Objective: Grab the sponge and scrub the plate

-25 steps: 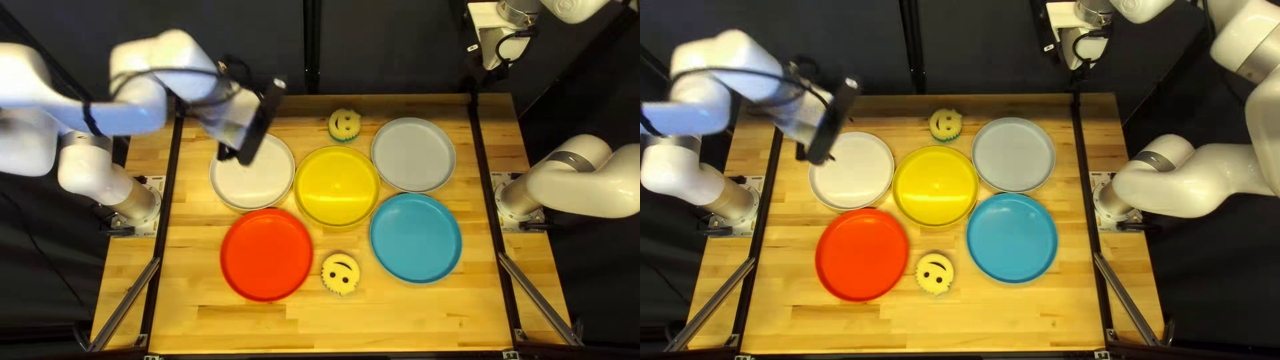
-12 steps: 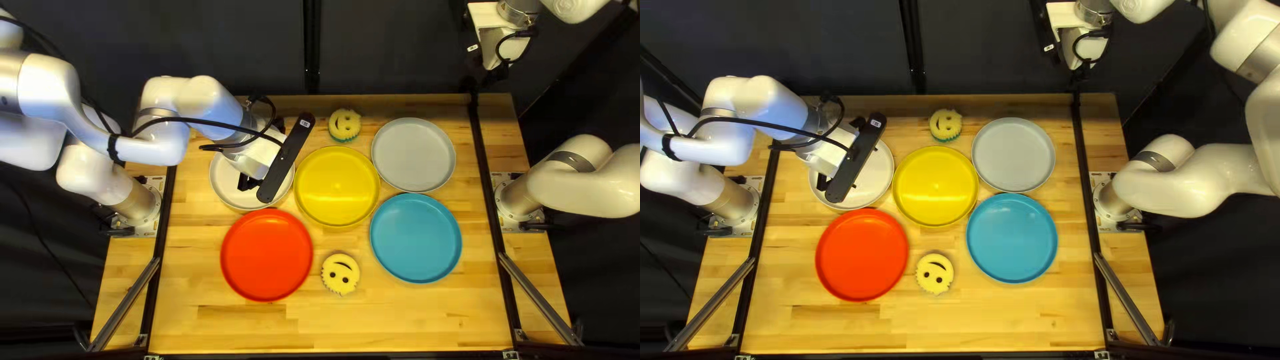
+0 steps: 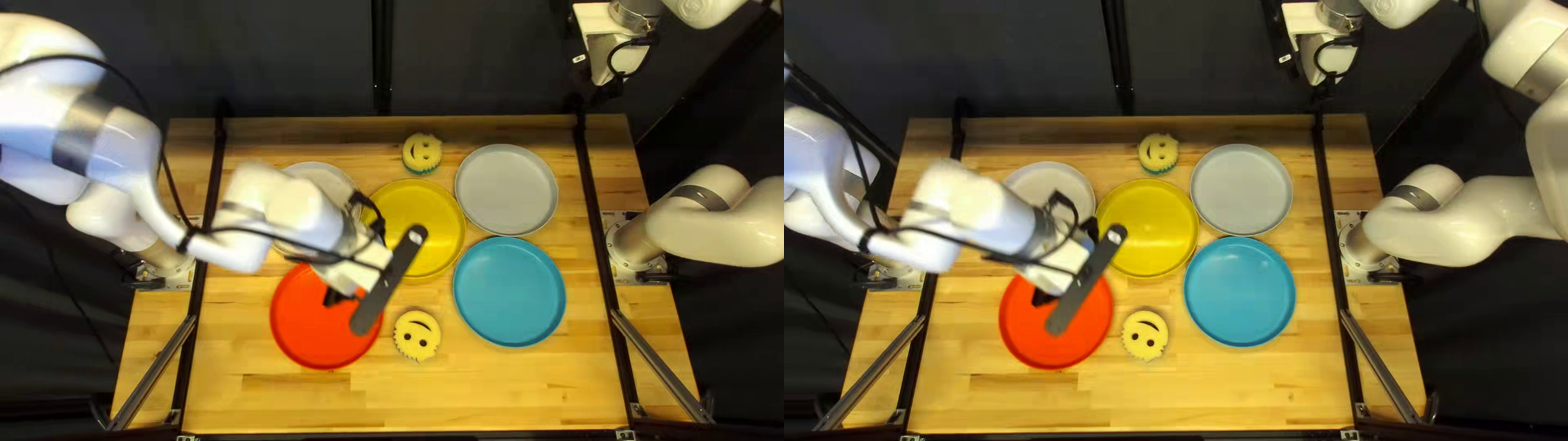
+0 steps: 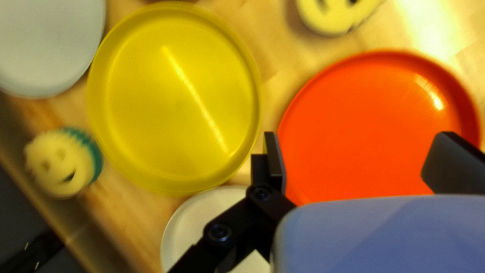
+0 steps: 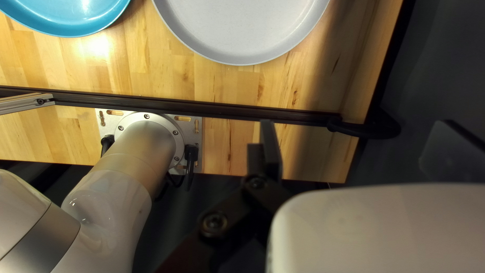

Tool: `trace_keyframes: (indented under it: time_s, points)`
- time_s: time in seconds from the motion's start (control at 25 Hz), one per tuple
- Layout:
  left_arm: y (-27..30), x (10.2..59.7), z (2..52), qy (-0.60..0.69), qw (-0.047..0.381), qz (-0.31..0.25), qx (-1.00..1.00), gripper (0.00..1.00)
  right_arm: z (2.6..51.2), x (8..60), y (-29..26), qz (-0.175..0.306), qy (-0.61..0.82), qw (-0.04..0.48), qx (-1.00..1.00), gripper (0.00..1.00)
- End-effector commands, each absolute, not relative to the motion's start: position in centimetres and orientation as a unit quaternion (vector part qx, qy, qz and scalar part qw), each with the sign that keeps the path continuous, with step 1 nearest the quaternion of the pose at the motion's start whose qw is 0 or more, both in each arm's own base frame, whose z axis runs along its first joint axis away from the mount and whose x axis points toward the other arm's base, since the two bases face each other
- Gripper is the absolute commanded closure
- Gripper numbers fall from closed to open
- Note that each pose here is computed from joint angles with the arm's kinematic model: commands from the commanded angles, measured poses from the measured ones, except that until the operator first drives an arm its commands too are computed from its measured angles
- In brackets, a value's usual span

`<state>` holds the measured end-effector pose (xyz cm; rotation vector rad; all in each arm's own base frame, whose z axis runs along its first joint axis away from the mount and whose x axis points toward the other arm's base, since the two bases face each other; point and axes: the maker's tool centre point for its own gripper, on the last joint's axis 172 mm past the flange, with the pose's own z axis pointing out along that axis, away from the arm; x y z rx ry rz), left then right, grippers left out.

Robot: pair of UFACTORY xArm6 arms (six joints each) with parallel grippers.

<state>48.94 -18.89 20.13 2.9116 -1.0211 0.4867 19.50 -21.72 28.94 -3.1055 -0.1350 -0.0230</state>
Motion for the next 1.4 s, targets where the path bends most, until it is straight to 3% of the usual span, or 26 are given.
trace_keyframes:
  time_s: [0.04, 0.44, 0.68, 1.4]
  points:
    - [-18.9, 49.0, 20.1, -0.327, 0.009, 0.156, 0.932, 0.00, 28.9, 19.5, -21.7, -0.007, -0.043, 0.017, -0.999, 0.00]
    - [-26.0, 52.2, 17.0, -0.333, -0.028, 0.149, 0.931, 0.00, 28.9, 19.5, -21.7, -0.007, -0.043, 0.017, -0.999, 0.00]
    - [-30.2, 53.0, 12.3, -0.382, -0.047, 0.148, 0.911, 0.00, 28.9, 19.5, -21.7, -0.007, -0.043, 0.017, -0.999, 0.00]
    - [-26.6, 52.9, 4.4, -0.408, -0.052, 0.146, 0.900, 0.00, 28.9, 19.5, -21.7, -0.007, -0.043, 0.017, -0.999, 0.00]
